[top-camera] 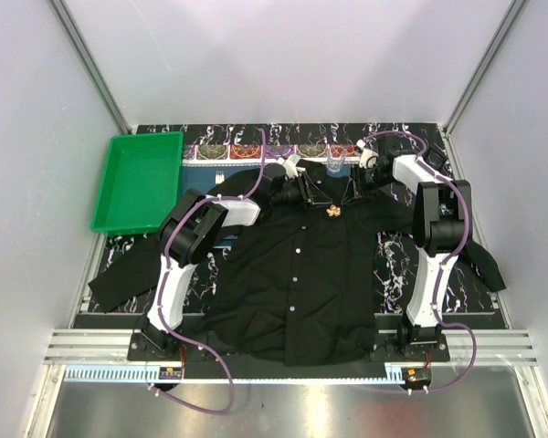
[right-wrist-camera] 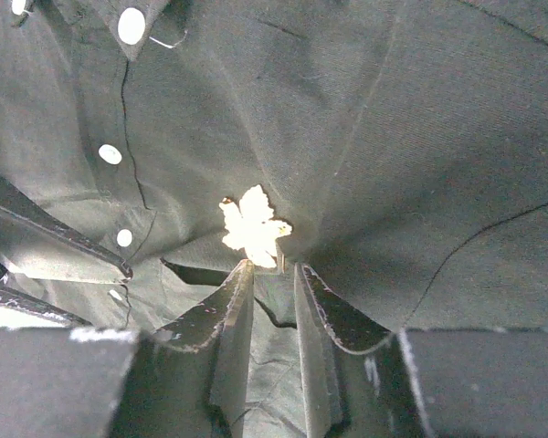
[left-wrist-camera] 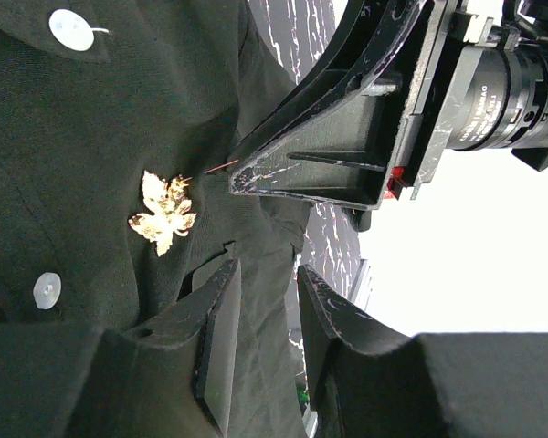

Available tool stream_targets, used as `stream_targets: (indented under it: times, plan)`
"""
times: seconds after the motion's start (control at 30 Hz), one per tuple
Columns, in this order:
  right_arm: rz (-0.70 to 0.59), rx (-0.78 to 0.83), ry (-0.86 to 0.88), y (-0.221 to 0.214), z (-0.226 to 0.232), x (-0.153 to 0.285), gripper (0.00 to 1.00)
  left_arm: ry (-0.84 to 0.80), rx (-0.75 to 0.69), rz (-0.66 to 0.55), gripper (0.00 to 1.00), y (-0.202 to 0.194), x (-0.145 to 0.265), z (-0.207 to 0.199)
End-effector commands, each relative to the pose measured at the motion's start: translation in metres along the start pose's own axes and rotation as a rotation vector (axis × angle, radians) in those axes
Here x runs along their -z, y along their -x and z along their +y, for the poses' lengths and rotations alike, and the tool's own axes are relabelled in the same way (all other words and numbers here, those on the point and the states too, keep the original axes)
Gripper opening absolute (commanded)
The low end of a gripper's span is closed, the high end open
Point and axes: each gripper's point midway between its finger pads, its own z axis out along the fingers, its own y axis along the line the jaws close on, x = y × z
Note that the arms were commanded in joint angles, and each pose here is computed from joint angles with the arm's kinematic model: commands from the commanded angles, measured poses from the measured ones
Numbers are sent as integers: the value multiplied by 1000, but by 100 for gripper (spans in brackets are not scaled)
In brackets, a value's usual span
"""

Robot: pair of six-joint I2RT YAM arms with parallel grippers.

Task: Pin the brooch onto the clothing
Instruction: Pin the brooch to the clothes.

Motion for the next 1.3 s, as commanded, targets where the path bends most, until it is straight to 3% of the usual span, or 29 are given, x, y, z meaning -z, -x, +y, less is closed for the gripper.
stream_targets:
  times: [0.0, 0.13, 0.27, 0.57, 0.9, 1.27]
  plan:
    - [-14, 49, 4, 10, 9, 2, 29, -46, -19, -45, 34, 15, -5, -15]
    - [-2, 38, 18, 6, 11, 0, 23, -40, -14, -43, 34, 15, -7, -13]
    - [1, 37, 11, 4, 10, 3, 0, -42, -18, -37, 34, 13, -6, -12]
    - [-55, -8, 76, 9, 13, 31, 0, -109, -17, -57, 38, 10, 0, -13]
    - [-55, -122, 169, 4, -3, 26, 0, -91, 0, -54, 46, 6, -3, -2]
    - [-46, -263, 256, -3, -10, 21, 0, -12, 46, -34, 45, 2, -19, 19]
